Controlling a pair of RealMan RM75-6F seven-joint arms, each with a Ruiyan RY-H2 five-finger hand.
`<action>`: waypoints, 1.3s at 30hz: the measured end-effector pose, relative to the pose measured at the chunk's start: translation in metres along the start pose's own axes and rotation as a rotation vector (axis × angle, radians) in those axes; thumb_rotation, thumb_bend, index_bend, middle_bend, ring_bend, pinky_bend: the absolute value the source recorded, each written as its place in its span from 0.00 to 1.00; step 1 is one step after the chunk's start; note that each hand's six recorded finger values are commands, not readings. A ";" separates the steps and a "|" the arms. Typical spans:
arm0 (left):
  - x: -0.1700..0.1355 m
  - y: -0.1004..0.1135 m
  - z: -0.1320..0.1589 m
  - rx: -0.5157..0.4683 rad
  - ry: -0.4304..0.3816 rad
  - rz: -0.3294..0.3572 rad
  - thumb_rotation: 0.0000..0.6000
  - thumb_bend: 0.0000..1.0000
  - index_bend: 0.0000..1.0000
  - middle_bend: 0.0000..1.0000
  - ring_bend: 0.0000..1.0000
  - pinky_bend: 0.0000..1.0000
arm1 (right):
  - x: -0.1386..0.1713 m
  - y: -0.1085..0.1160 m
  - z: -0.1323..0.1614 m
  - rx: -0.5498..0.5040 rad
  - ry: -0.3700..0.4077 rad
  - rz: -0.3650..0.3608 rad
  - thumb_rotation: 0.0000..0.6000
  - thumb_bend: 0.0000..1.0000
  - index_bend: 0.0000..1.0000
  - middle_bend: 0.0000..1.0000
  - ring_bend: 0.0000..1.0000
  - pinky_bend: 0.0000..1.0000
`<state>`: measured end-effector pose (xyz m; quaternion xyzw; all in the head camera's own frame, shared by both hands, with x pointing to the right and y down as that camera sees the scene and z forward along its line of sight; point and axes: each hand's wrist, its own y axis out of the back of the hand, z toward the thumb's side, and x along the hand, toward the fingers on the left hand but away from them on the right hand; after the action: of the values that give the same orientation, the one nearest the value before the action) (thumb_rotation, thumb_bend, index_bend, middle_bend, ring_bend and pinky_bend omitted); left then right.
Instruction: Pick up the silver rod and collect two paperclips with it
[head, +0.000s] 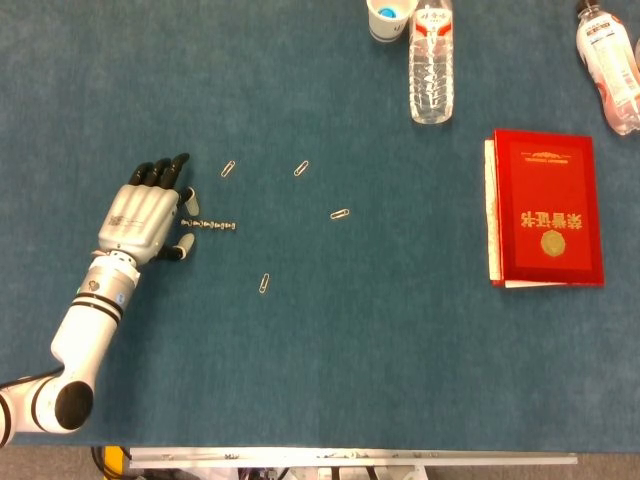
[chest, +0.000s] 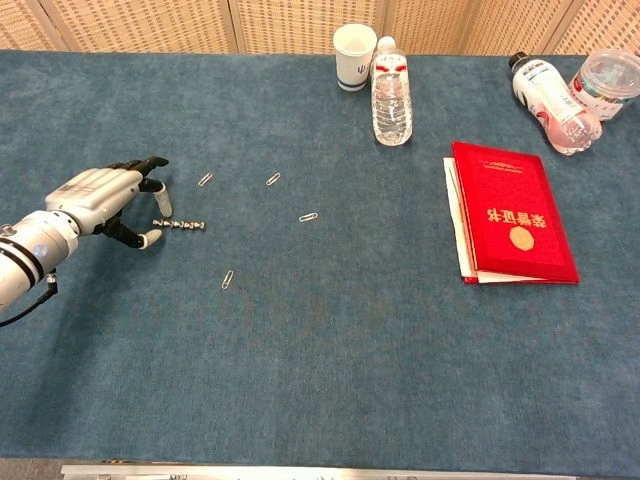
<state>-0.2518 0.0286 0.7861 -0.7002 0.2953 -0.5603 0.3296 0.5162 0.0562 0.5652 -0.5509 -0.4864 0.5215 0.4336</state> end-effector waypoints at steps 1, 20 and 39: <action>0.000 0.000 0.000 0.000 0.001 0.001 1.00 0.35 0.42 0.00 0.00 0.06 | 0.000 0.000 0.000 0.000 0.000 0.000 1.00 0.50 0.17 0.17 0.13 0.27; 0.001 -0.006 -0.003 -0.004 0.009 0.002 1.00 0.36 0.41 0.00 0.00 0.06 | 0.000 0.001 0.000 -0.001 0.001 -0.004 1.00 0.50 0.17 0.17 0.13 0.27; 0.005 -0.008 -0.001 0.039 0.022 0.013 1.00 0.36 0.43 0.00 0.00 0.06 | 0.001 0.002 0.000 0.000 0.002 -0.006 1.00 0.50 0.17 0.17 0.13 0.27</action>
<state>-0.2517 0.0295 0.7958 -0.6854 0.2925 -0.5715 0.3436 0.5160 0.0569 0.5634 -0.5500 -0.4876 0.5197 0.4355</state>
